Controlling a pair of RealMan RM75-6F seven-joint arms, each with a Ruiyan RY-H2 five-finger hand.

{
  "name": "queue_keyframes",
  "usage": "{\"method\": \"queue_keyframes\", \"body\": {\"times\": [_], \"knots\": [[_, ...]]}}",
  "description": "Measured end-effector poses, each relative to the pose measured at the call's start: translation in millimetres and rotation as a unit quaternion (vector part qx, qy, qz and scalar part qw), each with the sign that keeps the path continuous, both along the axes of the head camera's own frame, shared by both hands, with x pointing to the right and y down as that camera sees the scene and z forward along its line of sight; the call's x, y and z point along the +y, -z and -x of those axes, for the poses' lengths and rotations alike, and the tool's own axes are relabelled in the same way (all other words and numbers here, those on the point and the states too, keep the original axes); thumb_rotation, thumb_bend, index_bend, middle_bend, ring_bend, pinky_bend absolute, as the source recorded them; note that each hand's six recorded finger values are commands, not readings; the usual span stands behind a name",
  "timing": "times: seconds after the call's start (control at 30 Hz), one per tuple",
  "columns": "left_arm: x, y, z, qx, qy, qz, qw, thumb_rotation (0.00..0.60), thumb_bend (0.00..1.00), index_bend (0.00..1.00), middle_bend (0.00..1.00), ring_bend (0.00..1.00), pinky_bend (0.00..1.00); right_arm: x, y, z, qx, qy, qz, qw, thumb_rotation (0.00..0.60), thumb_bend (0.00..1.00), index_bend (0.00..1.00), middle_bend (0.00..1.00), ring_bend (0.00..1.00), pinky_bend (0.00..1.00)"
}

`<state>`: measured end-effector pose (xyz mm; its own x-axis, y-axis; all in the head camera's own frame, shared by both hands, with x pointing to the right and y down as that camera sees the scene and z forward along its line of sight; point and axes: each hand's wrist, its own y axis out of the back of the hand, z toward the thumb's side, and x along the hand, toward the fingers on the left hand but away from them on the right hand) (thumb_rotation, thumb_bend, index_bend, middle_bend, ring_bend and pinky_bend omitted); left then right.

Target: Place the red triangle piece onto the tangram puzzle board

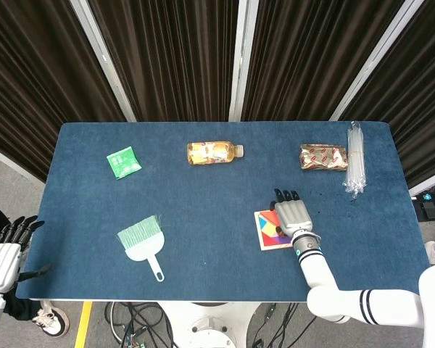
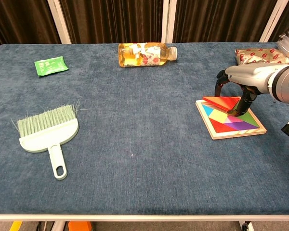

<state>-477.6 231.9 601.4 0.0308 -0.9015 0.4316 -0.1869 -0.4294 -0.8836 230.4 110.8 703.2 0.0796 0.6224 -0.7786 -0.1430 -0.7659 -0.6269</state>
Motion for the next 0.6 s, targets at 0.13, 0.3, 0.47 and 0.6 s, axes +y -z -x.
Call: {"method": "queue_keyframes", "body": {"times": [0.13, 0.3, 0.47, 0.6], "knots": [[1.2, 0.1, 0.9, 0.001, 0.0, 0.0, 1.0, 0.6, 0.0, 0.17, 0.1, 0.02, 0.11, 1.2, -0.7, -0.9, 0.002, 0.0, 0.002, 1.0, 0.6, 0.27, 0.46, 0.0, 0.0, 0.0], [1.4, 0.0, 1.5, 0.002, 0.001, 0.0, 1.0, 0.6, 0.0, 0.17, 0.1, 0.02, 0.11, 1.2, 0.0, -0.8, 0.0, 0.001, 0.002, 1.0, 0.6, 0.23, 0.19, 0.0, 0.0, 0.0], [1.3, 0.1, 1.7, 0.002, 0.001, 0.0, 1.0, 0.6, 0.0, 0.17, 0.1, 0.02, 0.11, -0.4, 2.9, 0.0, -0.007, 0.002, -0.004, 1.0, 0.6, 0.17, 0.0, 0.0, 0.0, 0.0], [-0.3, -0.5, 0.1, 0.003, 0.0, 0.0, 1.0, 0.6, 0.0, 0.17, 0.1, 0.02, 0.11, -0.9, 5.1, -0.8, -0.012, 0.001, -0.01, 0.9999, 0.6, 0.16, 0.0, 0.0, 0.0, 0.0]]}}
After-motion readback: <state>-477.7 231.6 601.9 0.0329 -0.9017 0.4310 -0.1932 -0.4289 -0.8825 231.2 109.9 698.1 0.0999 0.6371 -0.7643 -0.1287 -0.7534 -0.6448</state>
